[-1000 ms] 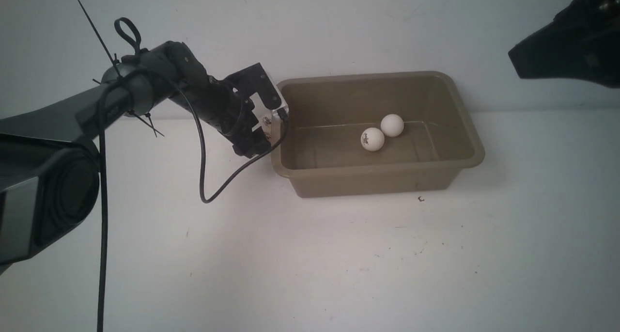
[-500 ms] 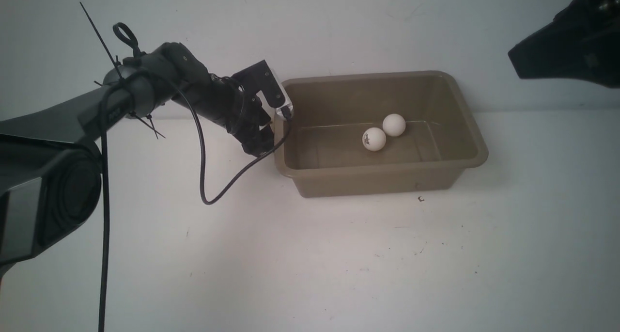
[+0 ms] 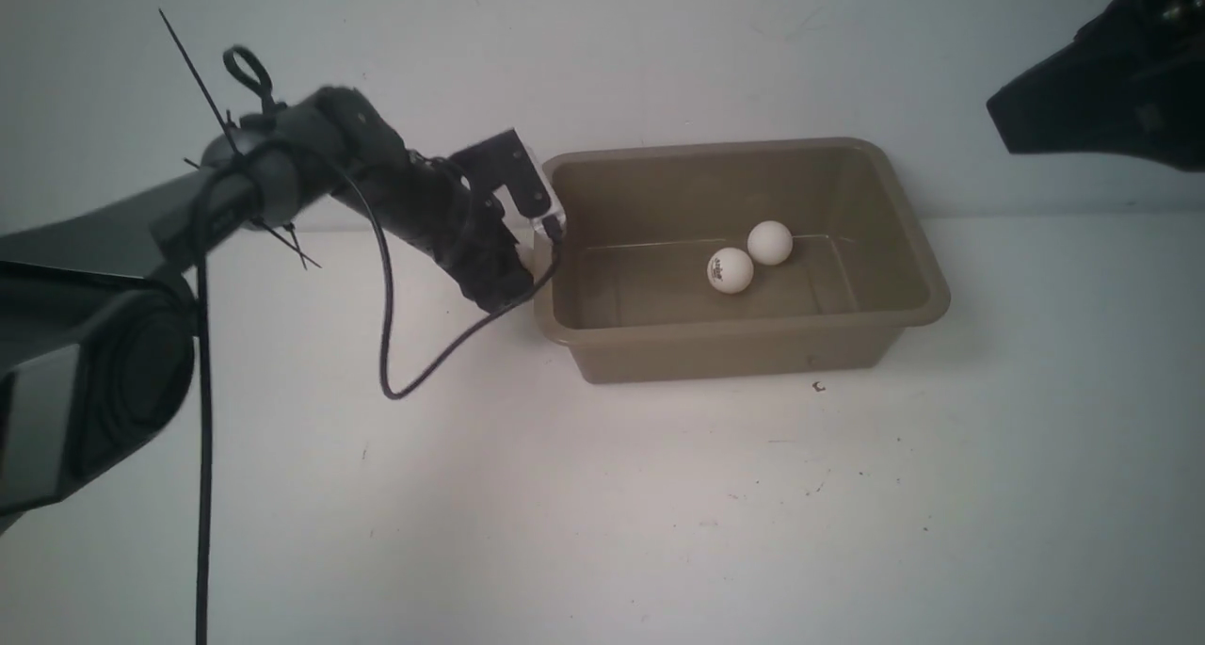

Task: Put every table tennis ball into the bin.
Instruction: Use the left arm to clamp the table tennis ball closest to it, then use the left arm to put the table tennis ball into the box, then use the left arm to clamp the table tennis ball closest to it

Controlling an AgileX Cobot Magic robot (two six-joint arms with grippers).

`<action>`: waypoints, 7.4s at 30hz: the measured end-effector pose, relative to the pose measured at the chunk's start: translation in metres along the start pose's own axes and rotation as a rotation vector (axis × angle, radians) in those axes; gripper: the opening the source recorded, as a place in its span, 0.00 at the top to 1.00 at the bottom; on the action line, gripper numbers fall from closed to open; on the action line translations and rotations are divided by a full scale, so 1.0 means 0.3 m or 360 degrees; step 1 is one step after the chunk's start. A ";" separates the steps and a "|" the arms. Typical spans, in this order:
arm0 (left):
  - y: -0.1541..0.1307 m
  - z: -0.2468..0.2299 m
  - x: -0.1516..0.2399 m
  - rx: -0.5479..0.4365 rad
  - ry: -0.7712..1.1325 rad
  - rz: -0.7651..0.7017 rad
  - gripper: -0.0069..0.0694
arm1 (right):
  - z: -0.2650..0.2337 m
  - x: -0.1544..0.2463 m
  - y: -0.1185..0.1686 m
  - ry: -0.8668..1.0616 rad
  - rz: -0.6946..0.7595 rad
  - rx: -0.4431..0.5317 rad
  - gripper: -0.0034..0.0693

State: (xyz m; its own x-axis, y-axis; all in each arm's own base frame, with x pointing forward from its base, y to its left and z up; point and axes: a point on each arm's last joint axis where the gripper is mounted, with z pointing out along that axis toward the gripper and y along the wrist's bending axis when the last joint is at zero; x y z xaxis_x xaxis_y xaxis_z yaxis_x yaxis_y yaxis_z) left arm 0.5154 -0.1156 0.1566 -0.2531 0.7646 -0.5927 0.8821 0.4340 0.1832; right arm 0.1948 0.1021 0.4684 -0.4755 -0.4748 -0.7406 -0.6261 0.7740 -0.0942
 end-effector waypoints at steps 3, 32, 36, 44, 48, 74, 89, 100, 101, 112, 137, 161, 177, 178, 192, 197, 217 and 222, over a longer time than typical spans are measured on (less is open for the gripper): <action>0.014 -0.106 -0.050 -0.0067 0.0024 0.0048 0.45 | 0.000 0.000 0.000 0.0000 -0.0004 0.0000 0.35; -0.113 -0.116 -0.251 0.0199 -0.0475 0.0071 0.41 | 0.000 0.000 -0.002 0.0003 -0.0034 0.0009 0.35; -0.115 -0.095 -0.260 0.0175 -0.0493 -0.0024 0.18 | 0.000 0.001 -0.003 0.0005 -0.0039 0.0017 0.35; -0.075 -0.156 -0.258 0.0019 -0.0400 -0.0186 0.20 | 0.000 0.001 -0.004 0.0006 -0.0042 0.0021 0.35; -0.032 -0.234 -0.217 -0.0032 -0.0293 -0.0234 0.27 | 0.000 0.002 -0.006 0.0009 -0.0046 0.0029 0.35; 0.044 -0.078 0.040 0.0017 0.0005 -0.0464 0.30 | 0.000 0.002 -0.006 0.0010 -0.0047 0.0032 0.35; -0.015 0.007 -0.021 0.0073 -0.0086 -0.0414 0.30 | 0.000 0.002 -0.006 0.0010 -0.0047 0.0032 0.35; -0.047 0.029 -0.078 0.0076 -0.0172 -0.0340 0.30 | 0.000 0.002 -0.006 0.0010 -0.0047 0.0032 0.35; -0.043 0.029 -0.078 0.0045 -0.0171 -0.0328 0.30 | 0.000 0.002 -0.006 0.0010 -0.0047 0.0032 0.35; 0.007 0.025 -0.048 -0.0204 -0.0057 -0.0085 0.30 | 0.000 0.002 -0.006 0.0010 -0.0047 0.0032 0.35; 0.021 0.121 -0.019 -0.0323 -0.0201 0.0375 0.30 | 0.000 0.002 -0.006 0.0010 -0.0047 0.0032 0.35; 0.041 0.138 -0.033 -0.0469 -0.0371 0.0349 0.30 | 0.000 0.002 -0.007 0.0010 -0.0048 0.0034 0.35; 0.035 0.163 -0.022 -0.0452 -0.0408 0.0307 0.30 | 0.000 0.002 -0.007 0.0011 -0.0049 0.0035 0.35; 0.035 0.164 -0.021 -0.0451 -0.0411 0.0302 0.30 | 0.000 0.002 -0.007 0.0011 -0.0049 0.0035 0.35; 0.021 0.209 -0.001 -0.0412 -0.0496 0.0264 0.43 | 0.000 0.002 -0.007 0.0011 -0.0049 0.0035 0.35; 0.016 0.217 -0.004 -0.0404 -0.0559 0.0266 0.65 | 0.000 0.002 -0.007 0.0011 -0.0049 0.0035 0.35; -0.001 0.220 -0.012 -0.0338 -0.0608 0.0342 0.66 | 0.000 0.002 -0.007 0.0011 -0.0049 0.0035 0.35; -0.010 0.226 -0.022 -0.0342 -0.0605 0.0359 0.42 | 0.000 0.002 -0.007 0.0011 -0.0049 0.0035 0.35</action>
State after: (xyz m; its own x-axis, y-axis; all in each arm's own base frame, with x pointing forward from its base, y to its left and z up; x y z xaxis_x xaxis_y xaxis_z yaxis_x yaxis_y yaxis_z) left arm 0.5415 -0.1543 0.1068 0.1334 0.6401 -0.7566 0.7860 0.3967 0.4742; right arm 0.1958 0.1002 0.4681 -0.4606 -0.5011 -0.7326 -0.6265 0.7682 -0.1315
